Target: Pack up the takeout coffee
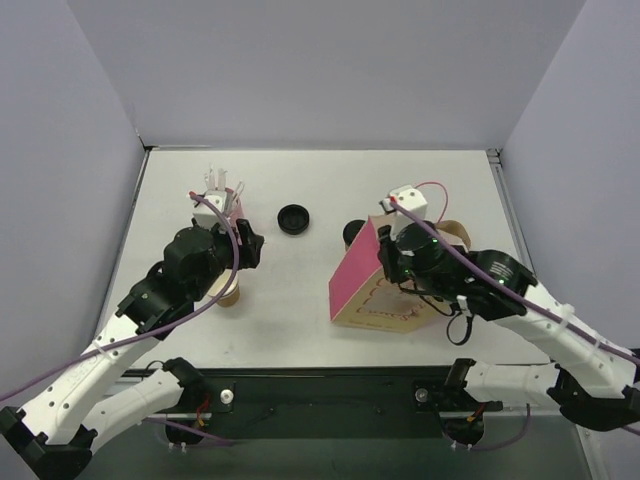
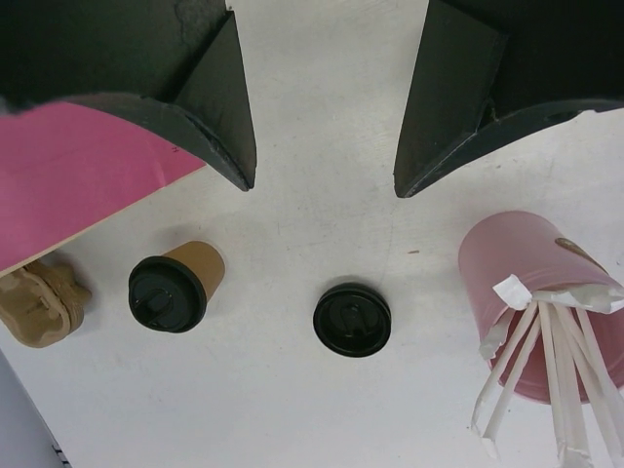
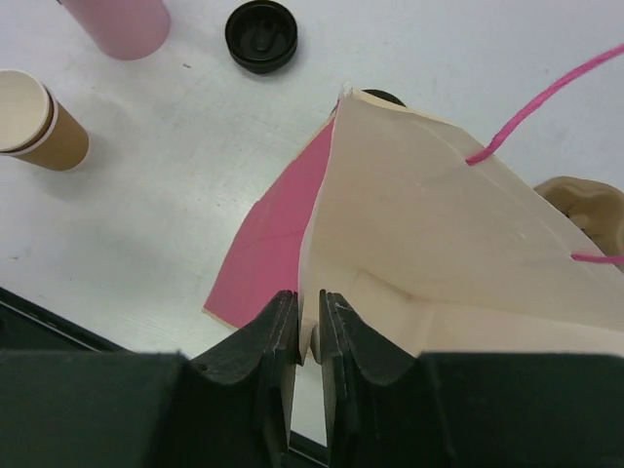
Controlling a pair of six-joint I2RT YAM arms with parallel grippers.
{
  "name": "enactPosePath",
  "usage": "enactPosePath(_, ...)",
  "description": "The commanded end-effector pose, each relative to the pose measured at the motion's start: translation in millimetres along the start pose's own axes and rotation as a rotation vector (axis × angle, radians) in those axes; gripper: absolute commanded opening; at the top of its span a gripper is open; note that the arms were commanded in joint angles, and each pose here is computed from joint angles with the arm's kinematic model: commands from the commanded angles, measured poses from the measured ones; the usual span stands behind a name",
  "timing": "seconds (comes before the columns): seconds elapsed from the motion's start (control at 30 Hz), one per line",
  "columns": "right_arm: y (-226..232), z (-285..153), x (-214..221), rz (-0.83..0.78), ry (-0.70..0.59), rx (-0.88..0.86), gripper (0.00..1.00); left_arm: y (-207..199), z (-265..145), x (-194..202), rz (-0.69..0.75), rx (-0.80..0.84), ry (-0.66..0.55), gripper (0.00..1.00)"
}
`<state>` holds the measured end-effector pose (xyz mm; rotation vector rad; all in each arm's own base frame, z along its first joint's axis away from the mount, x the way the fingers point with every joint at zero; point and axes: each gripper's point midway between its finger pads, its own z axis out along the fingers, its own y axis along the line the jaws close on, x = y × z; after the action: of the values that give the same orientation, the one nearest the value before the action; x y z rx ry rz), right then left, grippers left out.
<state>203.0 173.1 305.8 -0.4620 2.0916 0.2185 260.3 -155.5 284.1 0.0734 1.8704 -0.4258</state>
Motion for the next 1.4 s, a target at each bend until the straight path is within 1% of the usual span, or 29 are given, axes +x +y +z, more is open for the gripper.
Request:
enactPosePath(0.0, 35, 33, -6, 0.058, -0.023, 0.078, 0.17, 6, 0, 8, 0.0, -0.029, 0.033, 0.68)
enactPosePath(0.1, 61, 50, -13, 0.069, -0.023, 0.065, 0.2, 7, 3, 15, 0.0, -0.037, 0.07, 0.68)
enactPosePath(0.17, 76, 56, -14, 0.061, -0.017, 0.052, 0.27, 6, 4, 21, 0.0, -0.037, 0.099, 0.69)
enactPosePath(0.23, 89, 61, -20, 0.062, -0.02, 0.041, 0.31, 6, 6, 25, -0.001, -0.039, 0.121, 0.68)
enactPosePath(0.27, 91, 61, -24, 0.064, -0.024, 0.039, 0.36, 5, 4, 25, -0.007, -0.038, 0.133, 0.68)
enactPosePath(0.33, 97, 59, -34, 0.056, -0.038, 0.019, 0.41, 3, 4, 26, -0.018, -0.031, 0.146, 0.68)
enactPosePath(0.5, 92, 40, -56, 0.05, -0.093, -0.02, 0.45, -13, -4, 13, -0.087, 0.031, 0.135, 0.68)
enactPosePath(0.53, 92, 35, -60, 0.042, -0.102, -0.037, 0.46, -21, -7, 10, -0.104, 0.066, 0.137, 0.68)
enactPosePath(0.63, 82, 16, -70, 0.05, -0.141, -0.06, 0.48, -41, -11, -1, -0.172, 0.15, 0.131, 0.68)
enactPosePath(0.77, 57, 0, -68, 0.052, -0.178, -0.015, 0.49, -70, -16, -15, -0.264, 0.26, 0.133, 0.66)
enactPosePath(0.83, 42, -13, -69, 0.073, -0.21, -0.002, 0.49, -82, -15, -16, -0.277, 0.291, 0.149, 0.65)
enactPosePath(0.87, 33, -22, -71, 0.095, -0.238, 0.004, 0.49, -96, -19, -16, -0.277, 0.33, 0.153, 0.64)
enactPosePath(0.9, 28, -22, -66, 0.091, -0.235, 0.019, 0.49, -104, -20, -15, -0.272, 0.347, 0.152, 0.65)
enactPosePath(0.93, 23, -25, -65, 0.096, -0.242, 0.027, 0.49, -107, -17, -13, -0.267, 0.331, 0.147, 0.65)
enactPosePath(0.97, 16, -30, -64, 0.108, -0.257, 0.031, 0.49, -118, -19, -16, -0.256, 0.353, 0.136, 0.65)
enactPosePath(1.0, 12, -30, -60, 0.102, -0.256, 0.043, 0.49, -131, -22, -12, -0.239, 0.382, 0.149, 0.65)
enactPosePath(1.1, 3, -35, -54, 0.112, -0.268, 0.051, 0.49, -152, -18, -8, -0.217, 0.406, 0.173, 0.65)
enactPosePath(1.17, -1, -41, -53, 0.122, -0.28, 0.044, 0.49, -157, -11, -3, -0.209, 0.394, 0.187, 0.65)
enactPosePath(1.37, -8, -41, -44, 0.116, -0.275, 0.053, 0.49, -179, -11, 1, -0.197, 0.448, 0.189, 0.65)
